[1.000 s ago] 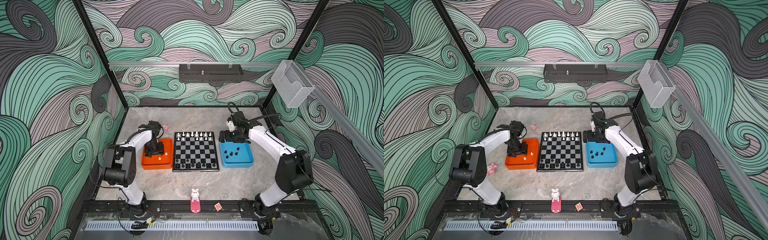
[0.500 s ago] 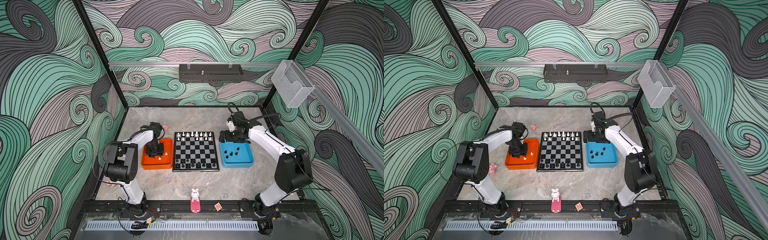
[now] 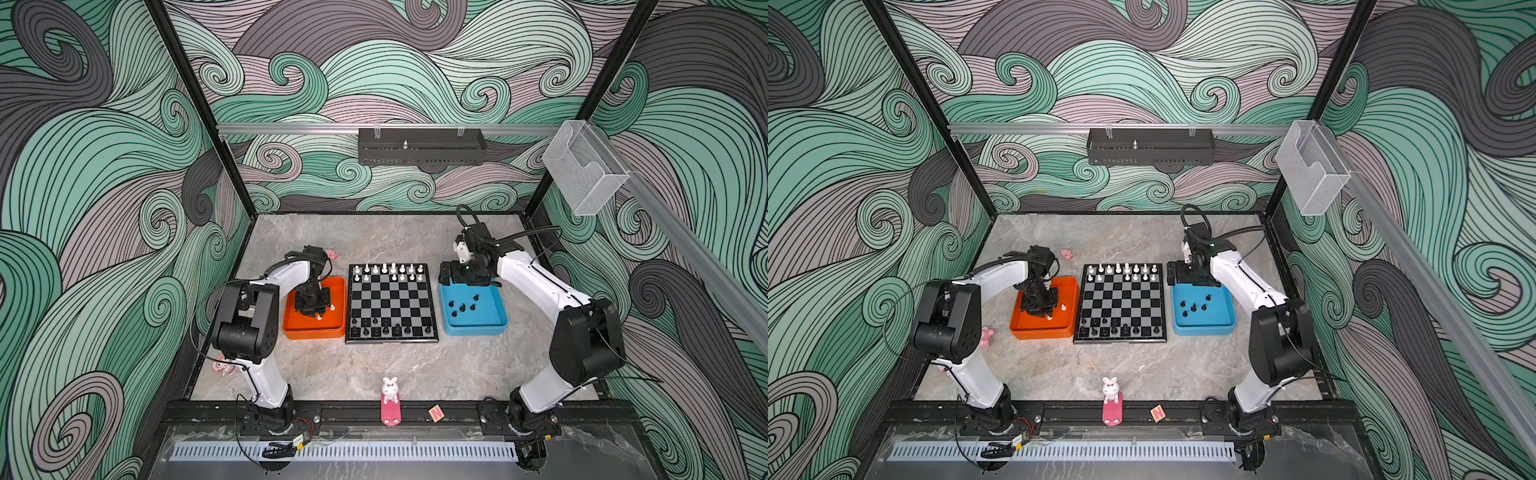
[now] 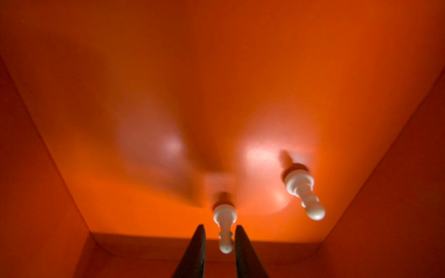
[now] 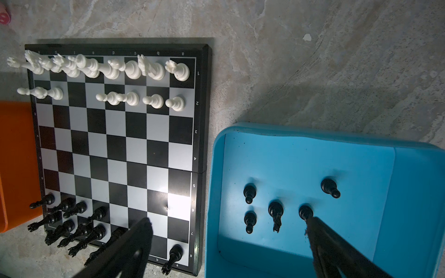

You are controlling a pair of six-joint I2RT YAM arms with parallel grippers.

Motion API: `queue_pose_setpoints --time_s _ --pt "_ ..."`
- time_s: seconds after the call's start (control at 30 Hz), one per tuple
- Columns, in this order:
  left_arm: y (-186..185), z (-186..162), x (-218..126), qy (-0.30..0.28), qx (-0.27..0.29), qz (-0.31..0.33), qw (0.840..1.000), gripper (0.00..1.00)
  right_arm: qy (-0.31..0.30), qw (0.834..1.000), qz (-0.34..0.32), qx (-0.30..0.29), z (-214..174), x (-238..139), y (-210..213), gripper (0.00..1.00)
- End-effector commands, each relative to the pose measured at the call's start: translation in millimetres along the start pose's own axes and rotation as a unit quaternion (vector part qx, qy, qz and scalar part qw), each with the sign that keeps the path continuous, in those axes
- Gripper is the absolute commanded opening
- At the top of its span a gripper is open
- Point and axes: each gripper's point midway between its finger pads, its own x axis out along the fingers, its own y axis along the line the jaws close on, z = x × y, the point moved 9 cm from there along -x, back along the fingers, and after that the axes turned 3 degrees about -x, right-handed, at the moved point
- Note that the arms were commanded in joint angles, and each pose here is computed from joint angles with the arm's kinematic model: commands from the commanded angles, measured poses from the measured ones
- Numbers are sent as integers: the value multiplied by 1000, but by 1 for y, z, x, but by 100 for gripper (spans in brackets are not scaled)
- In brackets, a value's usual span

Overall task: Set up the chess pieces on the board
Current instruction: 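Lower the left gripper into the orange tray and close on a white pawn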

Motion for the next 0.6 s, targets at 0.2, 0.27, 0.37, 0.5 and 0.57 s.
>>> queue_pose_setpoints --time_s 0.2,0.27,0.37,0.5,0.57 --pt "-4 0 5 9 11 -1 1000 20 8 1000 -2 -1 5 4 -2 100" --pt "-4 0 6 9 11 -1 1000 19 7 1000 -2 -2 5 3 -2 100" --pt "-4 1 6 10 13 -1 1000 17 7 1000 -6 -2 4 4 -3 100" --pt "-5 1 5 9 14 -1 1000 15 8 1000 -6 -1 3 4 -3 100" --pt "-5 2 4 6 16 -2 1000 13 8 1000 -7 -2 3 4 -3 100"
